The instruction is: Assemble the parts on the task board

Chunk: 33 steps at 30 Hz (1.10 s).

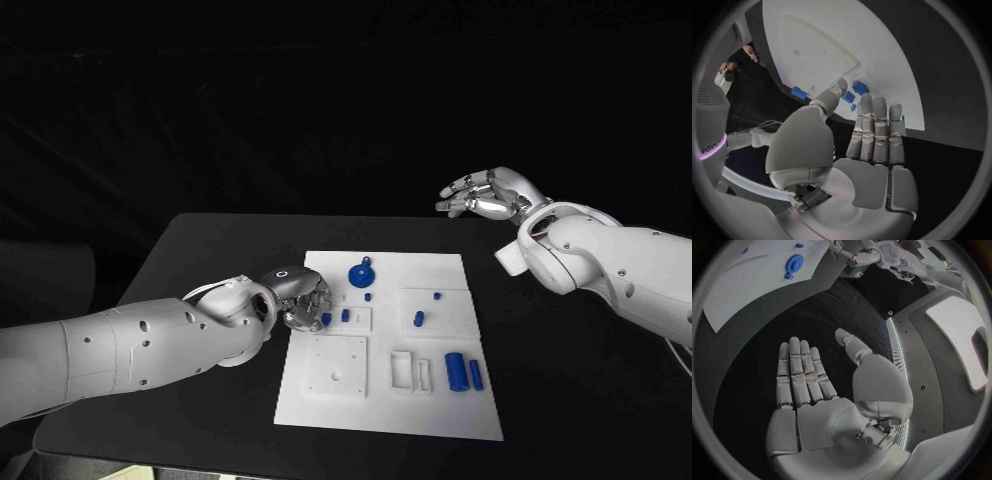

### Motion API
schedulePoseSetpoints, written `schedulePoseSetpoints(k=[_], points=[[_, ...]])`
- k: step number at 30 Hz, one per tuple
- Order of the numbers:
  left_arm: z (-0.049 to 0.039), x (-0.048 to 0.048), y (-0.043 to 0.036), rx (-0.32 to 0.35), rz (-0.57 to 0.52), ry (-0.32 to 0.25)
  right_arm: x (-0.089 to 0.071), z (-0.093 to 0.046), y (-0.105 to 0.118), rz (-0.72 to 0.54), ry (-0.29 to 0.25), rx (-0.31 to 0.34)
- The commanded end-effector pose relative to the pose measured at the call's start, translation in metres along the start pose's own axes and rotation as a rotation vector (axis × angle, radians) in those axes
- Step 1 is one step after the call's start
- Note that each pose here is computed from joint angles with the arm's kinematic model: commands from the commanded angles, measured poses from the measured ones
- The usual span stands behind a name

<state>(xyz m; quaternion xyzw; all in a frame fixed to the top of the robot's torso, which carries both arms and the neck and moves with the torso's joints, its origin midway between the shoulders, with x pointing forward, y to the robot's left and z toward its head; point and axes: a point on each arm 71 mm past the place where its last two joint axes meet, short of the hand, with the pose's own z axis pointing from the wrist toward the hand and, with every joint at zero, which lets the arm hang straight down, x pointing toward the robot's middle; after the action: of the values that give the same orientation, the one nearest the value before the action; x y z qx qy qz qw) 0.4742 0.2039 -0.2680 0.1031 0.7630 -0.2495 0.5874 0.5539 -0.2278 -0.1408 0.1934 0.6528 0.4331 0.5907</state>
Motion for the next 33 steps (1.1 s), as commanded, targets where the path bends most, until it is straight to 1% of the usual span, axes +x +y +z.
schedulePoseSetpoints(k=[1, 12, 17, 23, 33], points=[[0.0005, 0.0030, -0.0005, -0.008, 0.019, 0.018, 0.0011, -0.0002, 0.0011, 0.002, 0.012, -0.013], [0.0029, 0.0066, -0.0033, -0.007, 0.022, 0.058, 0.0017, 0.0000, 0.0012, 0.003, 0.014, -0.013], [0.0032, 0.0070, -0.0015, -0.016, 0.023, 0.060, 0.0018, 0.0001, 0.0013, 0.004, 0.014, -0.013], [0.0035, 0.0087, -0.0018, -0.029, 0.026, 0.082, 0.0016, 0.0003, 0.0009, 0.004, 0.012, -0.012], [0.0042, 0.0102, -0.0015, -0.032, 0.027, 0.093, 0.0027, 0.0004, 0.0013, 0.006, 0.016, -0.013]])
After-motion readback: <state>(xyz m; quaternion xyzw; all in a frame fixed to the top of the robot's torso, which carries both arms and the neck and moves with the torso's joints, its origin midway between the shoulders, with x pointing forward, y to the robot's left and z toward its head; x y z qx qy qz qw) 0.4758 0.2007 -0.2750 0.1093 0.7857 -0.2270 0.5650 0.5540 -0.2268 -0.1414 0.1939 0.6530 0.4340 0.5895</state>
